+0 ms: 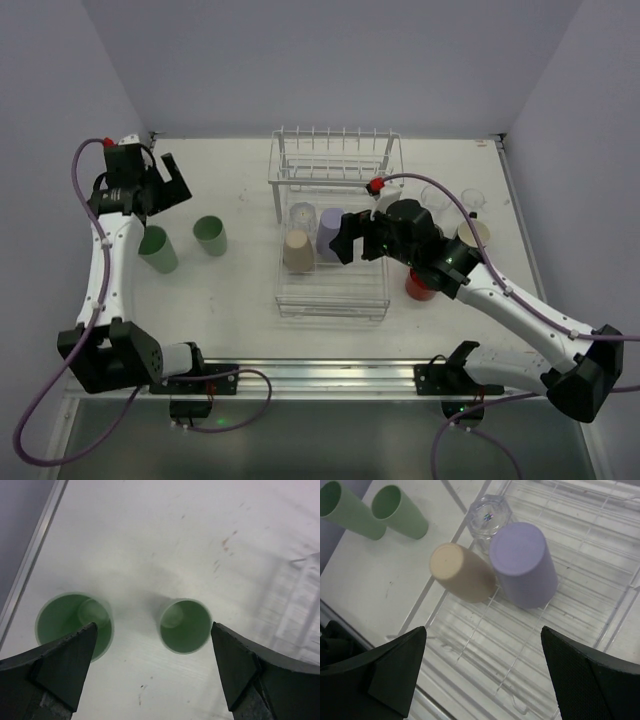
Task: Unload the cups from the dish rack
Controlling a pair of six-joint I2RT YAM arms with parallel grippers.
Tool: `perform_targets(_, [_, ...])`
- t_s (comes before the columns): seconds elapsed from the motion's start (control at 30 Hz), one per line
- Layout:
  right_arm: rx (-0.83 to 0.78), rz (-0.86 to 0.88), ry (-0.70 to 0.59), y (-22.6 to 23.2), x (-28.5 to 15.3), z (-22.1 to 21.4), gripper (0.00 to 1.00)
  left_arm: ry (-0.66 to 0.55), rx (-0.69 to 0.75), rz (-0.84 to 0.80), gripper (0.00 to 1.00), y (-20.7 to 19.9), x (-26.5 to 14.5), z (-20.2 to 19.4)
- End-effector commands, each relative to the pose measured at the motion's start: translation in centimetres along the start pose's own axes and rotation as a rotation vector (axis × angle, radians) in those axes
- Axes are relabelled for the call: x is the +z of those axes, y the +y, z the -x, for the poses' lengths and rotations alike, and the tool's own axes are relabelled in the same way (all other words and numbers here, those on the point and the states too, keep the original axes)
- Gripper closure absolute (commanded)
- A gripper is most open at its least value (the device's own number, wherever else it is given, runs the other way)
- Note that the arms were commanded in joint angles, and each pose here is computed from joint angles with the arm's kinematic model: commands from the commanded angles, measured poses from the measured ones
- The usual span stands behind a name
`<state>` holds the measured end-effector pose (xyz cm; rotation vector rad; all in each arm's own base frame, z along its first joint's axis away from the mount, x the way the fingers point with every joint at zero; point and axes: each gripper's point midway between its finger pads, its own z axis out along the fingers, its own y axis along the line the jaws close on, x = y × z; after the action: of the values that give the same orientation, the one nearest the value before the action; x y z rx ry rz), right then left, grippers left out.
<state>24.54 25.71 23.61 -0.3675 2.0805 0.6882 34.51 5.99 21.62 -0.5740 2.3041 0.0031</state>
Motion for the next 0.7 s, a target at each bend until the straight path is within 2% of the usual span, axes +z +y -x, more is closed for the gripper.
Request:
perform_targets(0.0, [-0.014, -0.094, -0.091, -1.4, 0.9, 3.2, 0.01, -0.235, 0.031, -0.264, 0.0, -5.8, -6.1, 3.7])
perform_targets(0.03, [-0.013, -0.108, -0.099, -1.7, 1.2, 3.3, 0.01, -0.321, 0.03, -0.343, 0.0, -7.1, -8.3, 3.8])
perform_targets(0.1, [-0.005, -0.124, -0.119, -2.0, 2.5, 3.6, 0.02, -0.396, 0.063, -0.503, 0.0, -9.9, -12.1, 2.7])
perform_targets(0.17, [0.006, -0.126, -0.137, -2.0, 3.8, 3.6, 0.02, -0.389, 0.072, -0.599, 0.0, -11.4, -12.4, 0.4])
perform_targets(0.2, [0.015, -0.132, -0.152, -2.1, 4.2, 3.8, 0.02, -0.399, 0.091, -0.676, 0.0, -12.1, -14.0, -0.6])
perform_targets(0.4, [0.014, -0.191, -0.216, -3.3, 7.2, 4.3, 0.04, -0.339, 0.187, -0.852, 0.0, -12.2, -13.3, -7.9])
perform_targets(0.5, [0.01, -0.209, -0.234, -3.8, 8.7, 4.3, 0.04, -0.324, 0.236, -0.898, 0.0, -12.0, -13.0, -10.2])
perform_targets(0.67, [-0.007, -0.227, -0.213, -4.1, 10.7, 3.6, 0.06, -0.338, 0.276, -0.935, 0.0, -12.0, -12.9, -11.5])
